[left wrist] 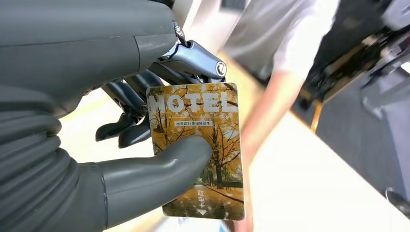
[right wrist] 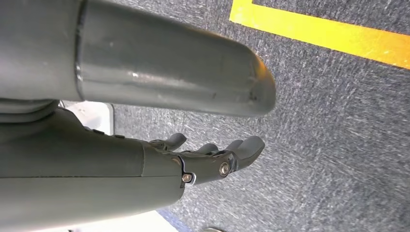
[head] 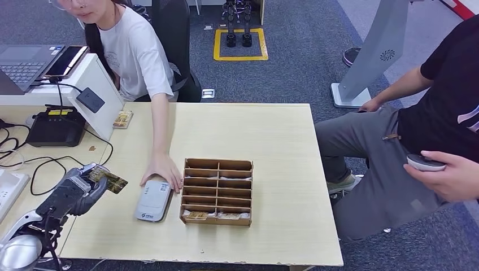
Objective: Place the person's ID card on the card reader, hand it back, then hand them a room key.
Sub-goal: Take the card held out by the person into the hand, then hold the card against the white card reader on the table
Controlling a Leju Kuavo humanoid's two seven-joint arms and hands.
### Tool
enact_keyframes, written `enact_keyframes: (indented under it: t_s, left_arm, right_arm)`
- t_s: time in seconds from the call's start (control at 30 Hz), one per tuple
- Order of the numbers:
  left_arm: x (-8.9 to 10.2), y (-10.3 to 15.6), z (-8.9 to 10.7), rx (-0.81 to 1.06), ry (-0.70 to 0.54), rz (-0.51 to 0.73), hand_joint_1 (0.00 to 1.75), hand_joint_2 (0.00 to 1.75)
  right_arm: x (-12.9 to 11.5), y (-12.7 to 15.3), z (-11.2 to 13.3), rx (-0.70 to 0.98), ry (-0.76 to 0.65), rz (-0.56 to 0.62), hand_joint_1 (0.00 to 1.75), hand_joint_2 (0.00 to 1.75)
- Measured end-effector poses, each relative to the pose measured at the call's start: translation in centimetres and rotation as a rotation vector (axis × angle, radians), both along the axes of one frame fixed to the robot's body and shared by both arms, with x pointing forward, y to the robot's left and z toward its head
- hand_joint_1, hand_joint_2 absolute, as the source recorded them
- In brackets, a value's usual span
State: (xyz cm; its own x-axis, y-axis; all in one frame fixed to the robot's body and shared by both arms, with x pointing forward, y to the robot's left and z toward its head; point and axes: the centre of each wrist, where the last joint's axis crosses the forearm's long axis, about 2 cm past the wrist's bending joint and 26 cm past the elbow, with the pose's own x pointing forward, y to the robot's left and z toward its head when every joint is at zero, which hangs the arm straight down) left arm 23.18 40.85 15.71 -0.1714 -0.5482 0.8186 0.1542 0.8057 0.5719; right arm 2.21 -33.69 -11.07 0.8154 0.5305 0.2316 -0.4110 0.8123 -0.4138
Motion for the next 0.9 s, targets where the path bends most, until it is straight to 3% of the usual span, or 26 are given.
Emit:
enact_keyframes:
  t_s: [0.17, 0.5, 0.9]
  left_arm:
    - [0.0, -0.8, -0.8, -0.032, 0.089, 0.051, 1.75, 1.75]
    - [0.5, -1.8, -1.8, 0.023, 0.121, 0.103, 1.75, 1.75]
    - [2.2, -5.9, -4.0, 0.036, 0.159, 0.151, 1.75, 1.75]
  right_arm:
    - [0.0, 0.1, 0.0, -0.002, 0.002, -0.007, 0.00, 0.00]
    - [-0.1, 0.1, 0.0, -0.003, 0.004, -0.010, 0.00, 0.00]
    - [0.0, 0.4, 0.0, -0.003, 0.010, 0.004, 0.00, 0.00]
